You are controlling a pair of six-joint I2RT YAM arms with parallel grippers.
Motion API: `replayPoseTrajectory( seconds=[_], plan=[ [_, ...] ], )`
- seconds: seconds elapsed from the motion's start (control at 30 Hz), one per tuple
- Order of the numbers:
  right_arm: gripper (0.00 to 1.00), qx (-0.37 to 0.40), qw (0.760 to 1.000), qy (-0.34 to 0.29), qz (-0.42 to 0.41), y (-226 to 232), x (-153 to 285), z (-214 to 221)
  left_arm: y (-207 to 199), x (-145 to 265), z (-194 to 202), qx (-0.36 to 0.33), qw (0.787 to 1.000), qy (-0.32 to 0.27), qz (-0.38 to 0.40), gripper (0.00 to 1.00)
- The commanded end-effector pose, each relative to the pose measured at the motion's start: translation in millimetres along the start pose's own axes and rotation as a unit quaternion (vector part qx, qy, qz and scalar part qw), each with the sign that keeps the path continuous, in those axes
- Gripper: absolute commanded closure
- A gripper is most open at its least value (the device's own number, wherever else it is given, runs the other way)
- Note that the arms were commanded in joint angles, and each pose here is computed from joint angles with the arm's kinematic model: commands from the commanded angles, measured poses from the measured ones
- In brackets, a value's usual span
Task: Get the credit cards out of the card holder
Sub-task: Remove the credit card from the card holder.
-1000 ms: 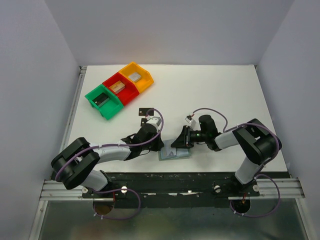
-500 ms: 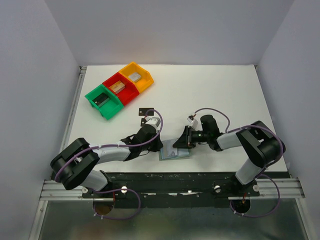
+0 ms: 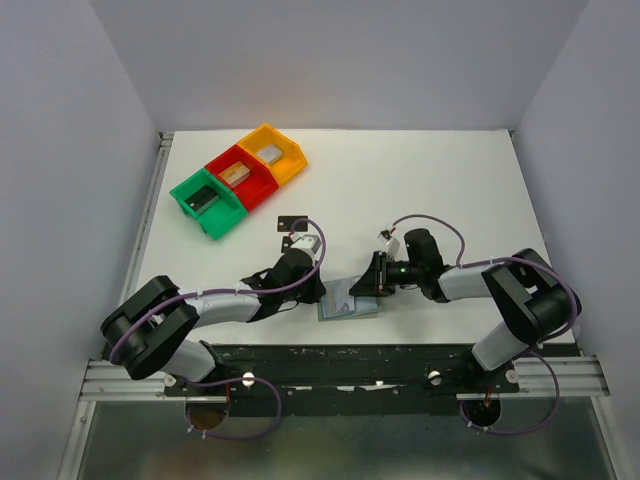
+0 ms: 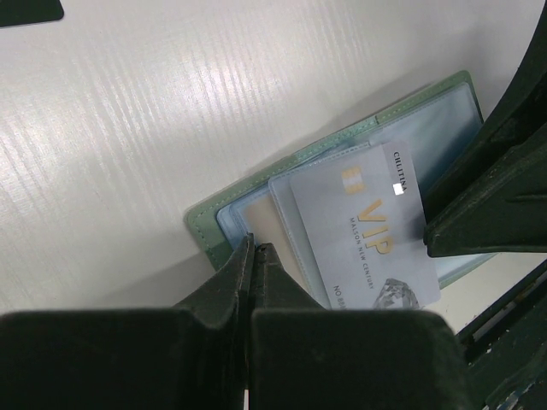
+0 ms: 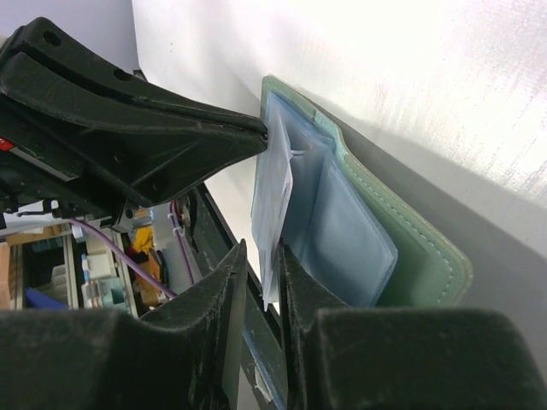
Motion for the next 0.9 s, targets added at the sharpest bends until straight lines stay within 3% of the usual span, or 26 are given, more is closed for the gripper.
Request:
replayPoseTrajectory(
  seconds=[0.0, 0.43, 0.87],
  plan=[
    [0.73, 0.007, 1.0, -0.006, 0.01, -0.5, 3.2, -1.7, 13.6, 0.0, 9.4, -0.001, 0.999, 0.015, -0.04, 1.0],
    [0.64, -0.006, 1.0, 0.004, -0.003, -2.4, -2.3, -4.4, 6.7, -5.0, 8.3, -0.019, 1.0, 0.021, -0.005, 1.0],
    [0.64, -0.021, 0.998, 0.004, -0.054, 0.1, -12.2, -14.1, 1.9, -9.9, 9.9, -0.026, 0.999, 0.039, 0.014, 1.0]
  ],
)
Point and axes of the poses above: each gripper's point midway between its finger pads, its own x axis back along the fingers, its own y axis along the line the jaws close on, z = x × y, the point moved 9 cm from there along x, back along the fingers, and after that the axes turned 9 degrees about x, right-handed, at the moved point
